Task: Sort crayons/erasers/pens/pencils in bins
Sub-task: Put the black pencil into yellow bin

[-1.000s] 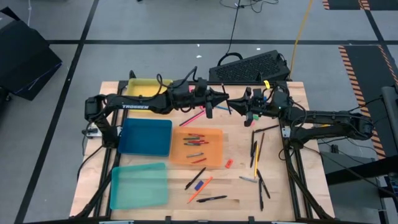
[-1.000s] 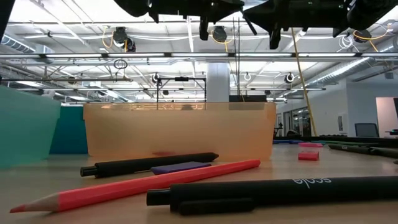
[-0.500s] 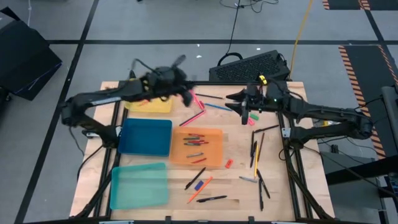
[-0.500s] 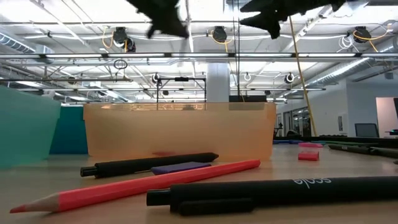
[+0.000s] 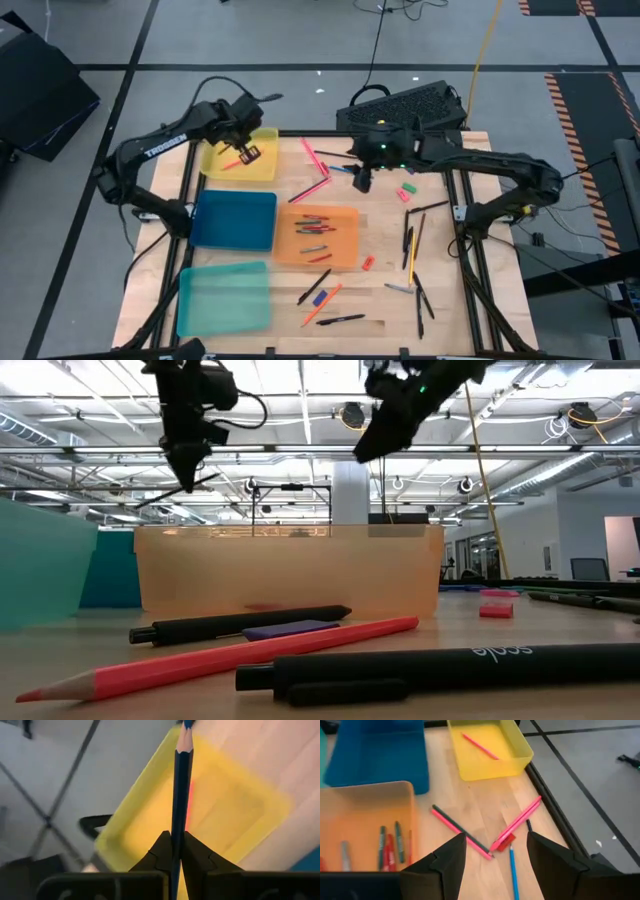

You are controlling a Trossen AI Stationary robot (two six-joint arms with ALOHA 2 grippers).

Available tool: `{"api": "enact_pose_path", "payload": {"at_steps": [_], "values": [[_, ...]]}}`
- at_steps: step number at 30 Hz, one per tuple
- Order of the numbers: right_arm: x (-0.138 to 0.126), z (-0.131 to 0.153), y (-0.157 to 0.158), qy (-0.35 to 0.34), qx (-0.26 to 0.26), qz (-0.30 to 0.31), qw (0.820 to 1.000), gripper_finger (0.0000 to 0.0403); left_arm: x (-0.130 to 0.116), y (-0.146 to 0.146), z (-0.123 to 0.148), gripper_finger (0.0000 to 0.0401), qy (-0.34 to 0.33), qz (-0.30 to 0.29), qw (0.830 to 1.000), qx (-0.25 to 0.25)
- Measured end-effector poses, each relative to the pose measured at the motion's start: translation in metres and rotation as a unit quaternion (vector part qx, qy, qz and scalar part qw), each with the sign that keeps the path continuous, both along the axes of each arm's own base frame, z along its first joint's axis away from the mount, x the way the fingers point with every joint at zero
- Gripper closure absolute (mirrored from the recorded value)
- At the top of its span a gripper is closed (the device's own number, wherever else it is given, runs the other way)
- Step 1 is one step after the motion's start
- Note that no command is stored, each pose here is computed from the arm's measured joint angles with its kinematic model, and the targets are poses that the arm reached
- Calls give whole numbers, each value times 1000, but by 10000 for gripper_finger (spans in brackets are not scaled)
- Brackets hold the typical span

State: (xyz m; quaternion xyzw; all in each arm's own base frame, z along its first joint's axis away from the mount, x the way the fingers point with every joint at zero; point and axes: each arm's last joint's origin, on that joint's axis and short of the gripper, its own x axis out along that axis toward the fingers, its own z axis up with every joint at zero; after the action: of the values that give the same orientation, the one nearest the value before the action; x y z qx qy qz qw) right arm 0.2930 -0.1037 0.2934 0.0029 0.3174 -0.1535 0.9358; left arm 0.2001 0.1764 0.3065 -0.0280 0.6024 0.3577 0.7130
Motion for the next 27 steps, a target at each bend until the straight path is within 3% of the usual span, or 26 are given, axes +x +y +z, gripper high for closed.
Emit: {"api": "enact_pose_path", "payload": {"at_steps": [4,9,14,17,22,25,27], "values": [[0,-25,-6,-13,17,-26,999,200,-1,8,-15,382,45,-36,998,2],[-21,-55,1,1,53,-51,997,200,-4,13,-47,382,56,-67,996,-1],[-48,-96,-10,36,107,-61,992,200,5,22,-77,380,39,-102,993,38],[-64,-122,-20,47,109,-72,990,199,9,24,-98,372,69,-105,992,0],[-80,-142,-27,6,46,-62,997,200,9,22,-135,372,154,-73,980,-106],[-86,-153,-30,-21,27,-72,997,209,12,22,-151,364,171,-44,975,-133],[-89,-163,-34,-19,43,-87,995,217,13,22,-159,348,182,-35,972,-143]]}}
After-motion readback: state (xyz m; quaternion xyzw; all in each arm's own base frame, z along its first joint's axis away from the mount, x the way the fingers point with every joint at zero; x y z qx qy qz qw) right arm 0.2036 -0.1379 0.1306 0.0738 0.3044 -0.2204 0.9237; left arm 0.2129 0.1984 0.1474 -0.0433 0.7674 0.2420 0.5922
